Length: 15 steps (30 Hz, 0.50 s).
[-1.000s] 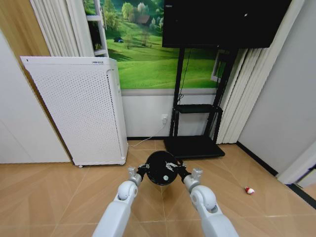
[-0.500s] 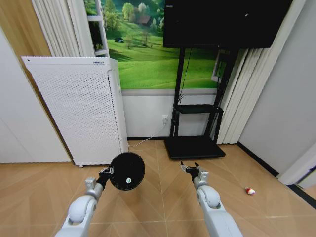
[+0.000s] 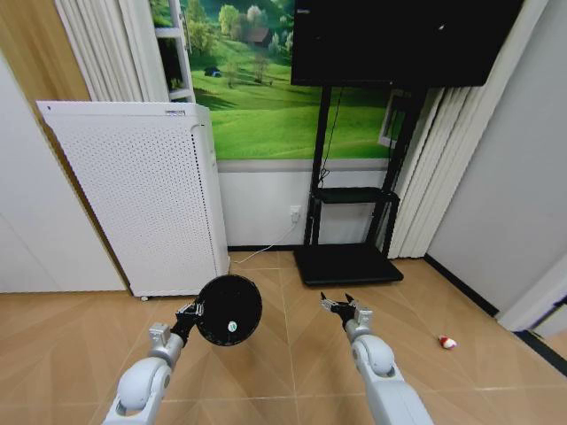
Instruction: Pick up the trash bin and place the garbage on the floor into it.
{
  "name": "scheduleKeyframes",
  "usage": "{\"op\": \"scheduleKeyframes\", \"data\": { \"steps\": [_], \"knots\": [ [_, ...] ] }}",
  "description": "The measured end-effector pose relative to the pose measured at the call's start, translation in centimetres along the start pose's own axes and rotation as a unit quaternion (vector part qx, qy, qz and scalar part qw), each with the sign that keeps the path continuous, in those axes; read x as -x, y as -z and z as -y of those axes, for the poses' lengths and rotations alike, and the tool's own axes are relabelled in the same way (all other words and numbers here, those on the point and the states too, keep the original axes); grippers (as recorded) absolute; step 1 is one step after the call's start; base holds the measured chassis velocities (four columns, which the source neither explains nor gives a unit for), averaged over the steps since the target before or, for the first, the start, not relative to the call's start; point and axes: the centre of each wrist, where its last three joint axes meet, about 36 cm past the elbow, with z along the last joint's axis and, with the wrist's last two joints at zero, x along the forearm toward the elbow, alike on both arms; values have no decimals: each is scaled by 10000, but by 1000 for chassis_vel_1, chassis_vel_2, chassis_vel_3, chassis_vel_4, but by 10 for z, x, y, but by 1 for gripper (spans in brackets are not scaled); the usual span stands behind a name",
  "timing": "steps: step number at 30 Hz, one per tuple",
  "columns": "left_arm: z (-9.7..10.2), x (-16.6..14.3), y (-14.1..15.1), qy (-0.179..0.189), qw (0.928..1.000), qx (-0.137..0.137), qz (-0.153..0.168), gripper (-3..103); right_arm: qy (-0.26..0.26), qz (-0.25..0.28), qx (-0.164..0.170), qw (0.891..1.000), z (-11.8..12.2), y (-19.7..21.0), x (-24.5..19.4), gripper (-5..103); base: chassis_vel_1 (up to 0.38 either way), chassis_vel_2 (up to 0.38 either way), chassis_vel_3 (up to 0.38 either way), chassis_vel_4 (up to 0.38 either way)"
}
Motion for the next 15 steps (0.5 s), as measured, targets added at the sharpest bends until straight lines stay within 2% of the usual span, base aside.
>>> {"op": "scheduleKeyframes", "data": {
  "steps": [15],
  "knots": [
    [2,9,3,-66,10000,12,20,3,3,-105,94,9999,3,-5,9,100,-131,-143,138,140]
  ]
}}
